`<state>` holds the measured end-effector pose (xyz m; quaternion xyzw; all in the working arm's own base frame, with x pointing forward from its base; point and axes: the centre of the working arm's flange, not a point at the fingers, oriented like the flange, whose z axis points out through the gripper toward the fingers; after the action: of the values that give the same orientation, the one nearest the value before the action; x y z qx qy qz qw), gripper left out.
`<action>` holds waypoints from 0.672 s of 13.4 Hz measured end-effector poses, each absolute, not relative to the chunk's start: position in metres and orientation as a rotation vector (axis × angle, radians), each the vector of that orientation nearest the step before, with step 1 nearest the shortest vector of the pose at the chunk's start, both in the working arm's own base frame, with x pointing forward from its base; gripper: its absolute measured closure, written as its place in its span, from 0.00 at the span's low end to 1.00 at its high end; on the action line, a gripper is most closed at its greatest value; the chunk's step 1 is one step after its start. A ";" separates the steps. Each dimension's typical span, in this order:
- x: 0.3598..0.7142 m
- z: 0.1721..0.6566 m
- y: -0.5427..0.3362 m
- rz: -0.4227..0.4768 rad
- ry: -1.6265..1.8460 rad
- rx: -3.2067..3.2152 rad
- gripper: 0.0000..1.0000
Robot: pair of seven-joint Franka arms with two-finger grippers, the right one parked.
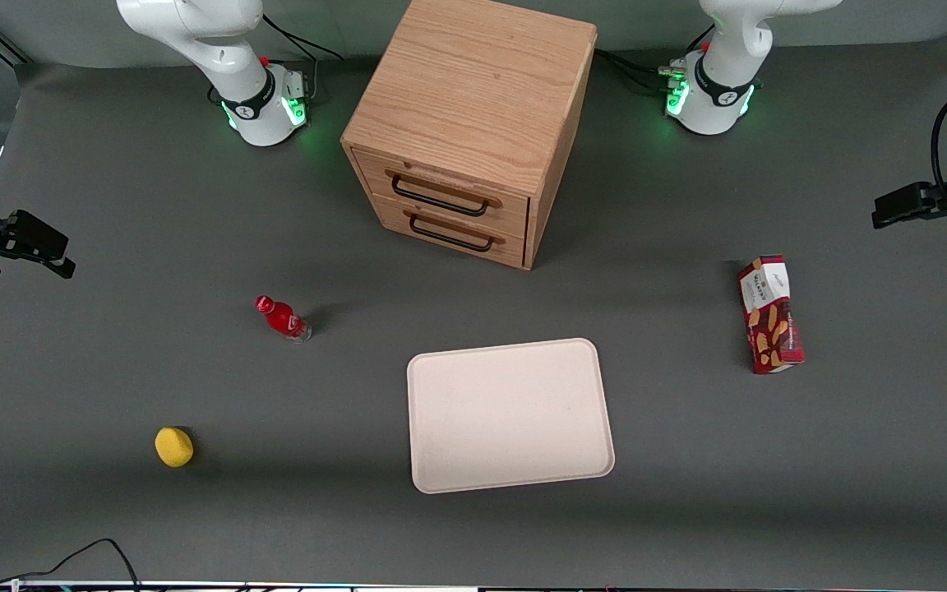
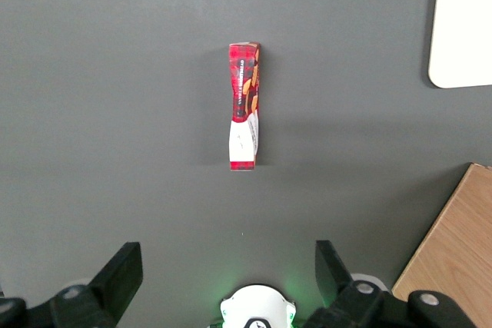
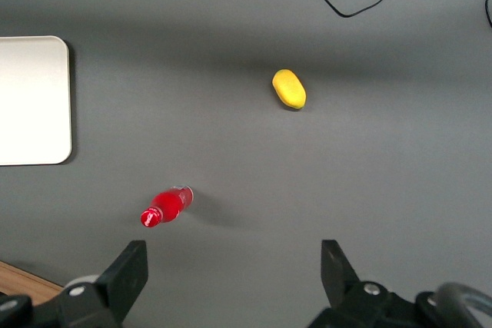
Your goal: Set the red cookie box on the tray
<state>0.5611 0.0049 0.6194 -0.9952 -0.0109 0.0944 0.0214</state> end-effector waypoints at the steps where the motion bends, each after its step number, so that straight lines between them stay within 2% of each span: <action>1: 0.562 0.617 0.003 0.300 -0.028 -3.086 0.00; 4: 0.564 0.610 -0.001 0.335 -0.017 -3.083 0.00; 6: 0.570 0.587 0.002 0.390 -0.020 -3.077 0.00; 9: 0.590 0.497 0.008 0.391 0.046 -3.083 0.00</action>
<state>0.5904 0.0075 0.4968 -0.9918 0.0147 0.1259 0.0168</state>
